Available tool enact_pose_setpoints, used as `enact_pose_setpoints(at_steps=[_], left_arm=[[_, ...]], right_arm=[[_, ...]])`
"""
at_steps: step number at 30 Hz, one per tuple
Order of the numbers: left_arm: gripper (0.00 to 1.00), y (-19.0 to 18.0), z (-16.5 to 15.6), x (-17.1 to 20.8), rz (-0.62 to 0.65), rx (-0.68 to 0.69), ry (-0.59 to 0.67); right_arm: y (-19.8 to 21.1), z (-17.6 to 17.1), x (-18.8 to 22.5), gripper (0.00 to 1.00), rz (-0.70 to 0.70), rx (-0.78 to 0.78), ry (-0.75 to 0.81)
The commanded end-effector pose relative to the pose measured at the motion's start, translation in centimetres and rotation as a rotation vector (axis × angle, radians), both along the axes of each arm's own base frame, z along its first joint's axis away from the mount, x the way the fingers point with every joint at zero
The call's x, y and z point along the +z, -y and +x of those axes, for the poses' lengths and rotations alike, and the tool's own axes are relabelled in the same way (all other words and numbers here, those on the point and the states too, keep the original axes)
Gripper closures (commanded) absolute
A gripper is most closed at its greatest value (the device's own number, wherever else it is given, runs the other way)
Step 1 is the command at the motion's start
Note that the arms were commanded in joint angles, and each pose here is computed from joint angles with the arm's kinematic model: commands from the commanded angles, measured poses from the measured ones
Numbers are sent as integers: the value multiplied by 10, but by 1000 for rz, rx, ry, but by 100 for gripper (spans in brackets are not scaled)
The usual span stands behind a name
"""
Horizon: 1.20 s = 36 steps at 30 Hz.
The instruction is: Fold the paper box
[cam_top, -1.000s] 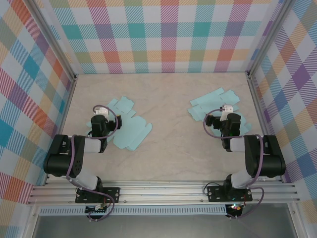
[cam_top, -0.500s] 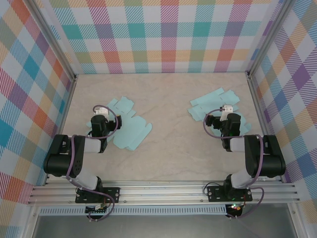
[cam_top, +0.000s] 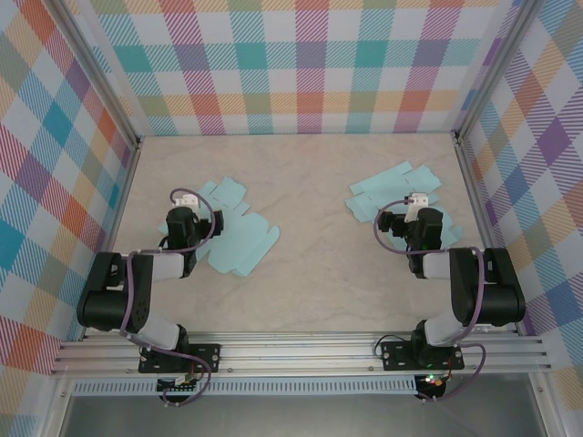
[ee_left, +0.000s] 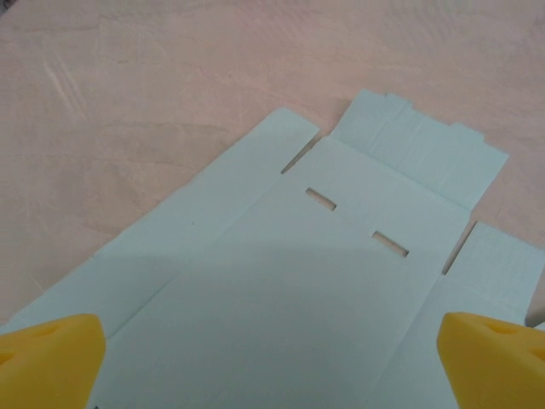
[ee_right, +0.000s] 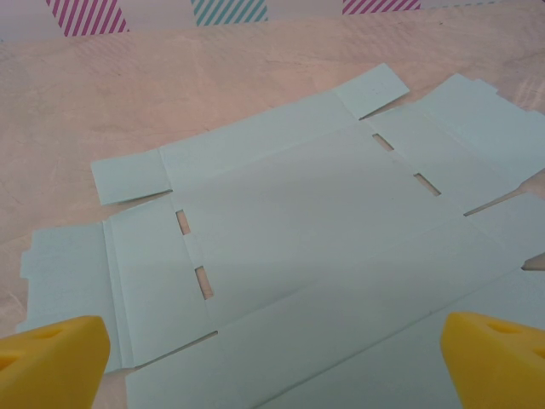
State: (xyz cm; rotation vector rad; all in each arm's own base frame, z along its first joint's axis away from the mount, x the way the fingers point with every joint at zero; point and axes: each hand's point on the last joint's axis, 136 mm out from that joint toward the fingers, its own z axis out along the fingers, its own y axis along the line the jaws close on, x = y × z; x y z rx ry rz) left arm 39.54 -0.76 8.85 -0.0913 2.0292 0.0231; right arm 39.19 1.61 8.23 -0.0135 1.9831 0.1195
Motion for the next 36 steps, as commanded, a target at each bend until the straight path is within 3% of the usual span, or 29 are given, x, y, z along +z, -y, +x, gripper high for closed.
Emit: enact_pose_setpoints(at_steps=[1,7,14,19,27,29,36], left_arm=[[0,-5,-3,37,-12,45,51],[0,3,-13,102,-212,95,139],[0,93,-11,136,-412,-46,124],[0,187,-5,113,-553,-120,-4],[0,325,19,62,-637,-220,-264],[0,350,22,52,-626,-246,-308],[17,410,21,11,-633,-268,-426]], right_arm=[[0,6,10,0,3,-11,25],[7,2,26,0,4,-58,32],[28,-25,57,0,59,-212,-55],[41,-52,76,0,111,-330,-111],[44,-73,89,0,116,-358,-139],[46,-74,90,0,113,-367,-135],[48,-75,92,0,110,-378,-131]])
